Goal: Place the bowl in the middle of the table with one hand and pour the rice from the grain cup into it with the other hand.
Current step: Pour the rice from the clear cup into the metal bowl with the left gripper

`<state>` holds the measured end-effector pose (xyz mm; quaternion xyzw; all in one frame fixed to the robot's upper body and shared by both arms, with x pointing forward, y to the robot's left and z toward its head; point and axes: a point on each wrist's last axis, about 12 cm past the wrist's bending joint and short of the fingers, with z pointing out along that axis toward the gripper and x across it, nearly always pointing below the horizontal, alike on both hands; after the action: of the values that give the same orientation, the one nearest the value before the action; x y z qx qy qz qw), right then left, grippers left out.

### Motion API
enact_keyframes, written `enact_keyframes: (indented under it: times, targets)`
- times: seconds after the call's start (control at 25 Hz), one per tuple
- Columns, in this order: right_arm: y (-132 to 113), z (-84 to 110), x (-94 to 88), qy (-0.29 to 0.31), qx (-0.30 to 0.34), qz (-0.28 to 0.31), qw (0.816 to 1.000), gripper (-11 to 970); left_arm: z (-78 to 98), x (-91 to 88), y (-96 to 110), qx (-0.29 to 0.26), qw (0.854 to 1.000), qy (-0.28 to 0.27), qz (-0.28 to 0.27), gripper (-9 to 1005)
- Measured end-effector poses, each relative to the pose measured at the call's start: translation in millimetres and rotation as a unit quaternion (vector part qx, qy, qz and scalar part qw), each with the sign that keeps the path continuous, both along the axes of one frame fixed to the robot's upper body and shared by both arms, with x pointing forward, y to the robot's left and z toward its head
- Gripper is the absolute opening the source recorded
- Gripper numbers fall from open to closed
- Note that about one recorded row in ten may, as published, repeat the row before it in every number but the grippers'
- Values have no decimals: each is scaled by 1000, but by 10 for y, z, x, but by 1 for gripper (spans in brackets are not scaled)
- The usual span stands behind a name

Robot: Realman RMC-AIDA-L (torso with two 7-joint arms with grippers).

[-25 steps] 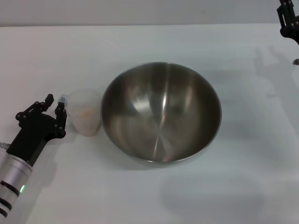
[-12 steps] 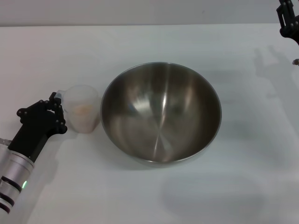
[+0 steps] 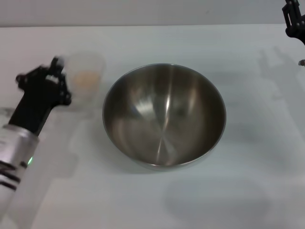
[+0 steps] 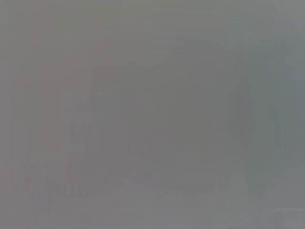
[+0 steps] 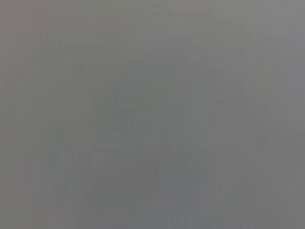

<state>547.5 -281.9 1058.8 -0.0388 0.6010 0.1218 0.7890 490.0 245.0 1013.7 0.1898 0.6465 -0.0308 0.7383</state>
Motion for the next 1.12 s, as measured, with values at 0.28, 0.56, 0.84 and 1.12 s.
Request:
enact_keyframes:
  times: [0.28, 0.56, 0.84, 1.12]
  targets:
    - [8, 7, 2, -2, 2, 1, 1000, 414, 237, 123, -374, 204, 966, -155, -33, 32]
    - [8, 7, 2, -2, 2, 1, 1000, 414, 283, 40, -672, 432, 842, -315, -76, 46]
    - [10, 9, 5, -2, 2, 1, 1000, 415, 253, -37, -741, 578, 706, -406, -52, 60]
    - [19, 19, 31, -3, -6, 1, 1000, 415, 236, -87, -778, 657, 602, -453, -21, 73]
